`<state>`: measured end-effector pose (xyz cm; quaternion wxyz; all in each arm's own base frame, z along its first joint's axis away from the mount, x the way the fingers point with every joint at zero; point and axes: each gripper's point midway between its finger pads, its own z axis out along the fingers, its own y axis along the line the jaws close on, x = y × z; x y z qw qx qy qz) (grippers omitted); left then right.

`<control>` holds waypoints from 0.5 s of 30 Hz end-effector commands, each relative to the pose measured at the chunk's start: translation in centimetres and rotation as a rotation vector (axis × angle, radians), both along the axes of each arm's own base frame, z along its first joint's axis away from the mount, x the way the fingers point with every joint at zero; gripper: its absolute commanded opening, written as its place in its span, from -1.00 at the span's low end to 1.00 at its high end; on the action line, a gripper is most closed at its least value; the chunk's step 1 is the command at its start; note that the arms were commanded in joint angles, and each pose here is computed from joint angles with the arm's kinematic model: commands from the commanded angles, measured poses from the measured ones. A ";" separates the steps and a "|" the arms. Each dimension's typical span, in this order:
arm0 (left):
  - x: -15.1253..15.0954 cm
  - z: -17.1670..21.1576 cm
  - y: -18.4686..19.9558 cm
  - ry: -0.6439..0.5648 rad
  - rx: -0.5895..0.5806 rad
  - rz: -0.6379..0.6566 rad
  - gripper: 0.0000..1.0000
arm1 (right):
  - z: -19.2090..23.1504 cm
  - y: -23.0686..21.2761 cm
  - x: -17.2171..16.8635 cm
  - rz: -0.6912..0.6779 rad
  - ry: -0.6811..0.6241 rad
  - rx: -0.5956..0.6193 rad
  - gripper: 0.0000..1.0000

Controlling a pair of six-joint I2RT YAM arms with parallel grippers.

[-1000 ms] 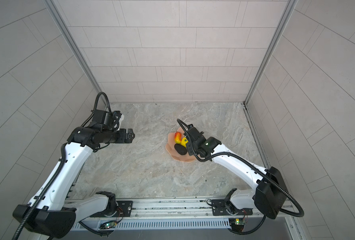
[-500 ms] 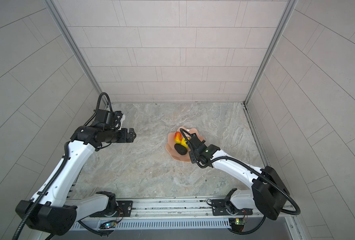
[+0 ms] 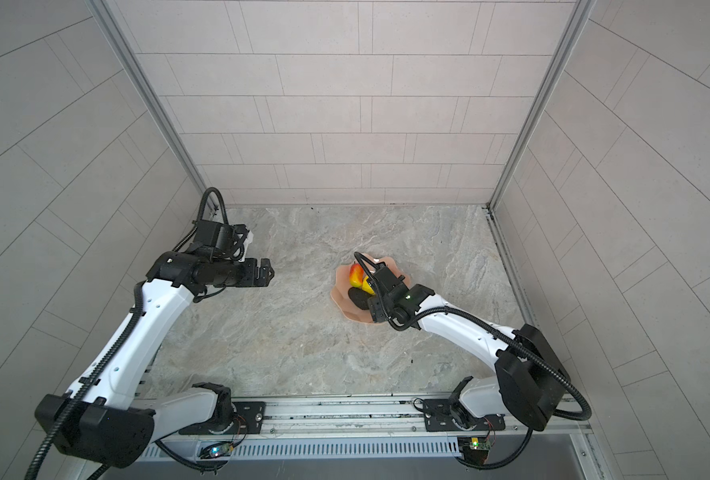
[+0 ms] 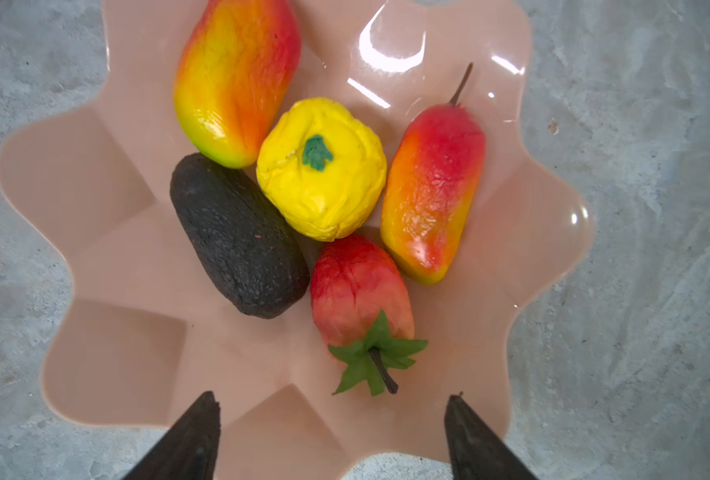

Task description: Place and organize the fake fruits in the fruit bowl

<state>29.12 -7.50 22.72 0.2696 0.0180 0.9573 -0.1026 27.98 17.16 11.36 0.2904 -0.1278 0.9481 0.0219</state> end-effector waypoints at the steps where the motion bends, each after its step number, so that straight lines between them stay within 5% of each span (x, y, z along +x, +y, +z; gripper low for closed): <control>1: 1.0 0.2 0.7 -0.059 0.038 0.032 0.99 | 3.9 -3.1 0.8 -0.055 -0.141 -0.083 0.80; 4: 3.4 0.2 2.3 -0.178 0.097 0.116 0.99 | 7.6 -6.3 2.6 -0.142 -0.361 -0.126 0.99; 9: 6.8 -0.5 3.6 -0.474 0.149 0.173 0.99 | 10.8 -13.5 5.2 -0.380 -0.744 -0.051 0.99; 11: 7.5 -1.5 5.2 -0.569 0.205 0.253 0.99 | 10.1 -15.9 5.9 -0.436 -0.801 -0.062 0.99; 15: 8.5 -5.1 8.3 -0.583 0.328 0.369 0.99 | 5.7 -18.6 8.0 -0.494 -0.680 -0.114 0.99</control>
